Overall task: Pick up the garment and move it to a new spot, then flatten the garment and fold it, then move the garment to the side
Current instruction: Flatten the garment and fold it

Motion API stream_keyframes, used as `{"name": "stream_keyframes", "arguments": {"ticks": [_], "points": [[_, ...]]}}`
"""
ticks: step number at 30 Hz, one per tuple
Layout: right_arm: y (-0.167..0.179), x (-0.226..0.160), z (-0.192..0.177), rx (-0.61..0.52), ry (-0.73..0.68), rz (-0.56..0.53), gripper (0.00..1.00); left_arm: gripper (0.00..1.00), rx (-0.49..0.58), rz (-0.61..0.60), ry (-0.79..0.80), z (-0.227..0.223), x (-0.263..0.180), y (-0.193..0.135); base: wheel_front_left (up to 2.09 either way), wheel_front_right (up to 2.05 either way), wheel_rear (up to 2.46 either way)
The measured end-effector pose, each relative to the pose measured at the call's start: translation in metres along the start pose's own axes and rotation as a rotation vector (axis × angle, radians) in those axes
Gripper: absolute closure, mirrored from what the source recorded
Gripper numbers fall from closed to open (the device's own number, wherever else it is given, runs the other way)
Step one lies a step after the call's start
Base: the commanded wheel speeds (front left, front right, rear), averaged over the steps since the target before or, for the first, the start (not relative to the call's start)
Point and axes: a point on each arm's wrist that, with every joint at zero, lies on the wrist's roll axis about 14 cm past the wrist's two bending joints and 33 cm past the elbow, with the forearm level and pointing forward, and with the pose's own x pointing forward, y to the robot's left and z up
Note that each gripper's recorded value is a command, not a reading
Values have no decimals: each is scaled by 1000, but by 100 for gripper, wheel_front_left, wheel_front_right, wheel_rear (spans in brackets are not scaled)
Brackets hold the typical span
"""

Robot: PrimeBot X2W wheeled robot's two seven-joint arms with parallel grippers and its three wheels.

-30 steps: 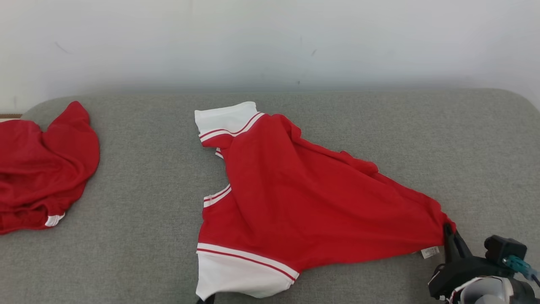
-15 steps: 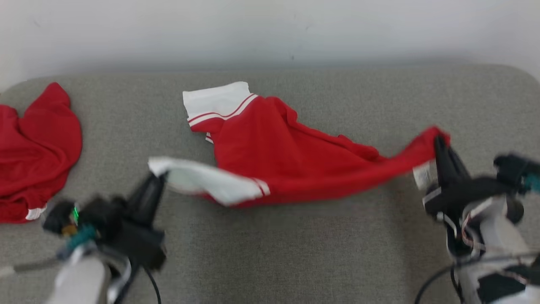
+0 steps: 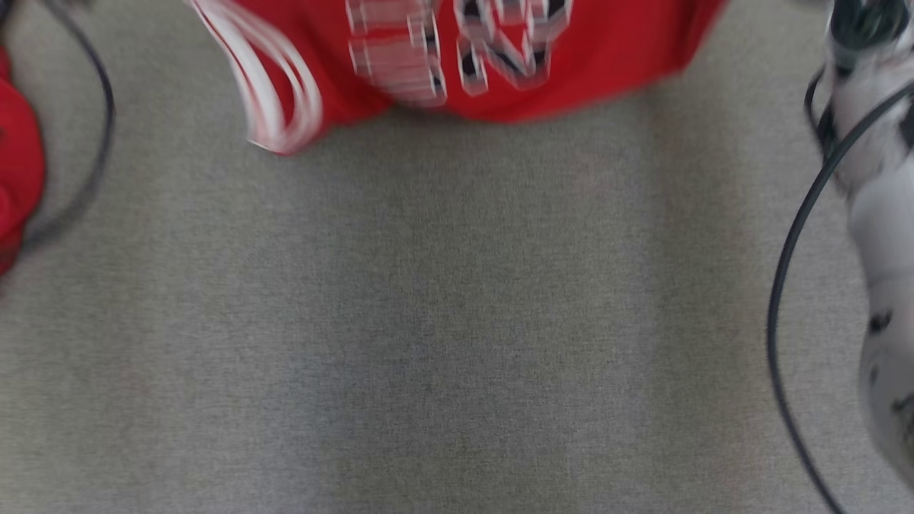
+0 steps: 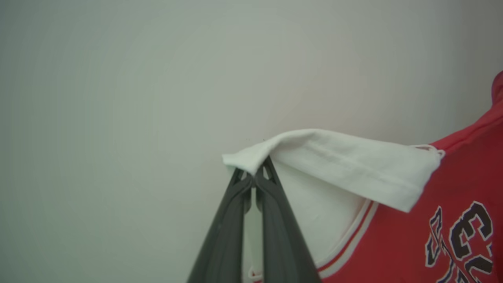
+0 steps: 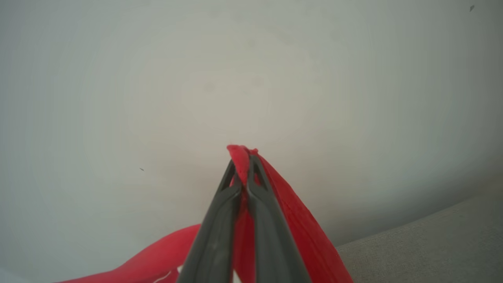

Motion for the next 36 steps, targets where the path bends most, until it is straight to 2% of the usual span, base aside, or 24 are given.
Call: {"name": "stream_keyframes", "arguments": {"ticks": [4, 7, 10, 11, 13, 15, 17, 21, 26, 31, 36], "points": [[-3, 26, 21, 25, -53, -33, 100, 100, 4, 39, -23, 6, 30, 19, 0, 0, 0], [-1, 35, 55, 35, -135, -50, 100, 100, -5, 75, -53, 20, 44, 33, 0, 0, 0], [7, 36, 95, 9, -229, -53, 100, 100, 17, 94, -138, 55, 55, 38, 0, 0, 0], [7, 36, 95, 9, -229, -53, 100, 100, 17, 94, -138, 55, 55, 38, 0, 0, 0], [16, 36, 120, 4, -284, -43, 100, 100, 105, 96, -194, 83, 60, 38, 0, 0, 0], [28, 36, 140, -2, -341, -22, 100, 100, 115, 115, -285, 111, 61, 38, 0, 0, 0], [35, 39, 144, -19, -357, -10, 100, 100, 131, 103, -309, 122, 66, 32, 0, 0, 0], [30, 47, 131, -52, -343, -19, 100, 100, 134, 75, -311, 111, 76, 19, 0, 0, 0], [15, 58, 105, -71, -297, -38, 100, 100, 74, 96, -273, 77, 80, 28, 0, 0, 0], [-6, 67, 48, -83, -179, -63, 100, 100, 4, 89, -206, 18, 80, 22, 0, 0, 0], [-21, 57, -9, -56, -72, -68, 100, 100, -79, 93, -119, -43, 64, 13, 0, 0, 0]]}}
